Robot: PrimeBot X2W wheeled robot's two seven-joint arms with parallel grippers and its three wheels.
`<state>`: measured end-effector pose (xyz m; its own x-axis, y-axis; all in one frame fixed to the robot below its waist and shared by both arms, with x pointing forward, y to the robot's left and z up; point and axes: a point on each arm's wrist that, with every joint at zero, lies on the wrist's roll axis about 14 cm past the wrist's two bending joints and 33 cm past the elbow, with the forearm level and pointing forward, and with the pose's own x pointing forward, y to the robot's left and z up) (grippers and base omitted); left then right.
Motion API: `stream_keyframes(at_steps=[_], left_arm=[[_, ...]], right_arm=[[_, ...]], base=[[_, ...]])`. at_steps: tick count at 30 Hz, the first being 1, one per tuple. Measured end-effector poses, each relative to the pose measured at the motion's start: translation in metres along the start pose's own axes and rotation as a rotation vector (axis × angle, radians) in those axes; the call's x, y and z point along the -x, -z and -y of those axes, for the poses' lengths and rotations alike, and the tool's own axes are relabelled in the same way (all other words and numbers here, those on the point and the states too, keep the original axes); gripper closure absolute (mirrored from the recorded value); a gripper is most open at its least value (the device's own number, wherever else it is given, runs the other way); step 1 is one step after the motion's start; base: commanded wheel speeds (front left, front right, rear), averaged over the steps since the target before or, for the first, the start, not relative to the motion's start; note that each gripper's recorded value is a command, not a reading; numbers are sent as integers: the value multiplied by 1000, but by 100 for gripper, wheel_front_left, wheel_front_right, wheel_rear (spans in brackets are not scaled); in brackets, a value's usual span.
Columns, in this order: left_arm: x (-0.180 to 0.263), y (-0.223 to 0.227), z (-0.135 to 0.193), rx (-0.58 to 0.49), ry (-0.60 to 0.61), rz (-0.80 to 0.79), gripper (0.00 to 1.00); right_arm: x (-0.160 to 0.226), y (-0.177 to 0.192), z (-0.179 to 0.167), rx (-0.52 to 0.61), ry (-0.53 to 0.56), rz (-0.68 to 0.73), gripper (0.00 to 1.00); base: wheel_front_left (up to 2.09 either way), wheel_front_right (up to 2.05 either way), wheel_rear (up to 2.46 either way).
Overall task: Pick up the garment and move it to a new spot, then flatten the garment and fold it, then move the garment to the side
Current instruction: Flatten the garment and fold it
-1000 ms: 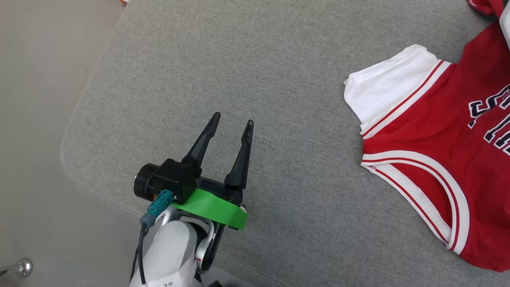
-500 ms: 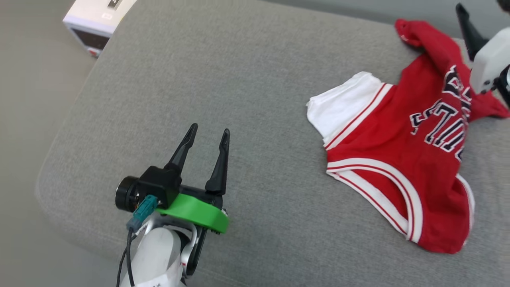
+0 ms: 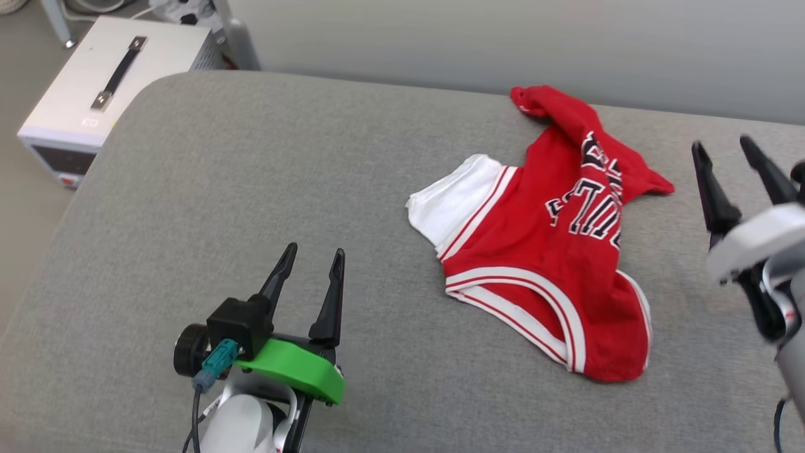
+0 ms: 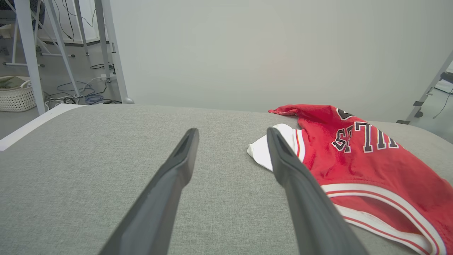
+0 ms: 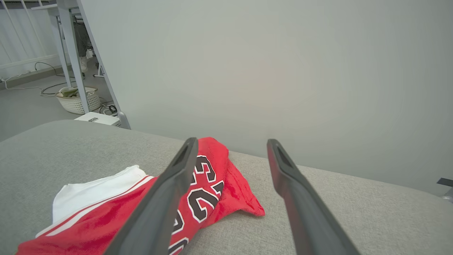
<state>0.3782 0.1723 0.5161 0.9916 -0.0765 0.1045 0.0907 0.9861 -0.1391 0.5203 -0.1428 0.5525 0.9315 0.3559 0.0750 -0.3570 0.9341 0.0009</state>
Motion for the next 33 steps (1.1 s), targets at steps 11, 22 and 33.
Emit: stream_keyframes(at_steps=[11, 22, 33], left_arm=[[5, 0, 23, 51, 62, 4, 0], [18, 11, 28, 92, 61, -27, 0], [5, 26, 38, 87, 107, -76, 0]], right_arm=[[100, -5, 8, -55, 177, 83, 0], [153, 15, -13, -80, 270, 53, 0], [160, 11, -5, -91, 309, 58, 0]], base=[[0, 0, 0], [0, 0, 0], [0, 0, 0]])
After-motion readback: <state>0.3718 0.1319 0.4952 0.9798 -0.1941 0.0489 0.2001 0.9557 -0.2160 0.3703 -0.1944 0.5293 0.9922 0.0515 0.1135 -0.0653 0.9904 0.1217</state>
